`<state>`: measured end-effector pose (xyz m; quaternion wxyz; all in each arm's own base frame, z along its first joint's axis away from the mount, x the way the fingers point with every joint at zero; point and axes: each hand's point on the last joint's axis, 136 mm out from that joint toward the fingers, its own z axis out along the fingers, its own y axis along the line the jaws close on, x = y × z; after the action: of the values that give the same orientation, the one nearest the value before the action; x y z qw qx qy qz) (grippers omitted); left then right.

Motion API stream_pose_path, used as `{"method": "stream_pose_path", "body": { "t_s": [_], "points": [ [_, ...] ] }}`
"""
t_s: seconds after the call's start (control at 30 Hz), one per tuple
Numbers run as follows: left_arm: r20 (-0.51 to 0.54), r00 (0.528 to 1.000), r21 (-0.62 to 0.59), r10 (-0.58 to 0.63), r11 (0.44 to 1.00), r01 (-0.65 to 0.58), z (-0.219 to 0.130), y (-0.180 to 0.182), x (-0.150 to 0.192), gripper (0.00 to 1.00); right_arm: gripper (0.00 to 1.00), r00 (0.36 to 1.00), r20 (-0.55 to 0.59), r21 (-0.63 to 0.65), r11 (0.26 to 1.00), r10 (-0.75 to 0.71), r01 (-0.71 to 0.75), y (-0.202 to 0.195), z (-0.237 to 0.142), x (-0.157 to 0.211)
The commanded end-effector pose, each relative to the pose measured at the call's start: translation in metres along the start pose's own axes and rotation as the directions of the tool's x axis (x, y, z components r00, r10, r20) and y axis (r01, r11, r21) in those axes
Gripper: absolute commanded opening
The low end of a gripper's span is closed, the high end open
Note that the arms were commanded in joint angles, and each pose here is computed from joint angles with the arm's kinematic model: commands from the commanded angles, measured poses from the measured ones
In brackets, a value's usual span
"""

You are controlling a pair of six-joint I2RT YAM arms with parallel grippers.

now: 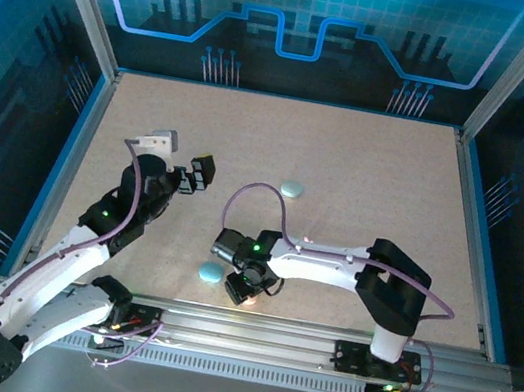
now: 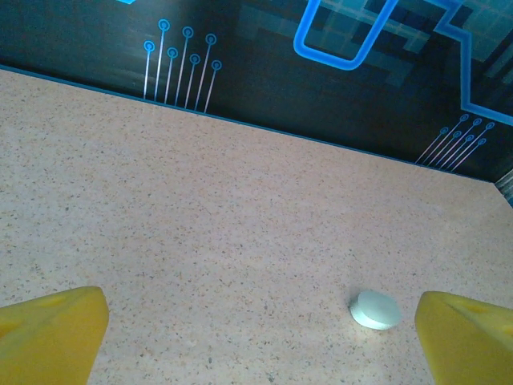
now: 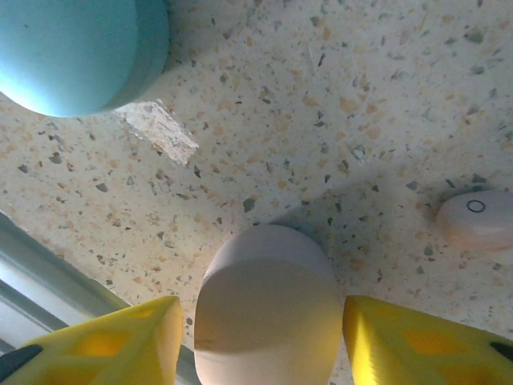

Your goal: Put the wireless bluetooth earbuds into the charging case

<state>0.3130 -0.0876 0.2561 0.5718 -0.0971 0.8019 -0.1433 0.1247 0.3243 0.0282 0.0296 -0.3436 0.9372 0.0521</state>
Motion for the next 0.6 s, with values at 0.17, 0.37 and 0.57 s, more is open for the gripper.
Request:
{"method": "stream_pose_path", "body": {
  "t_s": [0.17,0.37,0.57],
  "points": [
    [0.005,1.0,-0.006,-0.026,1.0,0.026,0.001,0.004,-0.001,0.99,0.41,1.0,0.011,0.035,0.999,0.018,-0.018,-0.002,-0.014,0.0],
    [-0.007,1.0,0.021,-0.026,0.999,0.026,0.004,-0.002,0.0,0.99,0.38,0.974,0.206,0.013,0.995,0.091,-0.096,-0.027,-0.071,-0.014],
    [-0.045,0.999,0.146,-0.007,0.989,0.014,0.008,-0.027,0.004,0.99,0.4,0.846,0.316,-0.069,0.9,0.429,-0.431,-0.125,-0.092,0.001]
  ]
}}
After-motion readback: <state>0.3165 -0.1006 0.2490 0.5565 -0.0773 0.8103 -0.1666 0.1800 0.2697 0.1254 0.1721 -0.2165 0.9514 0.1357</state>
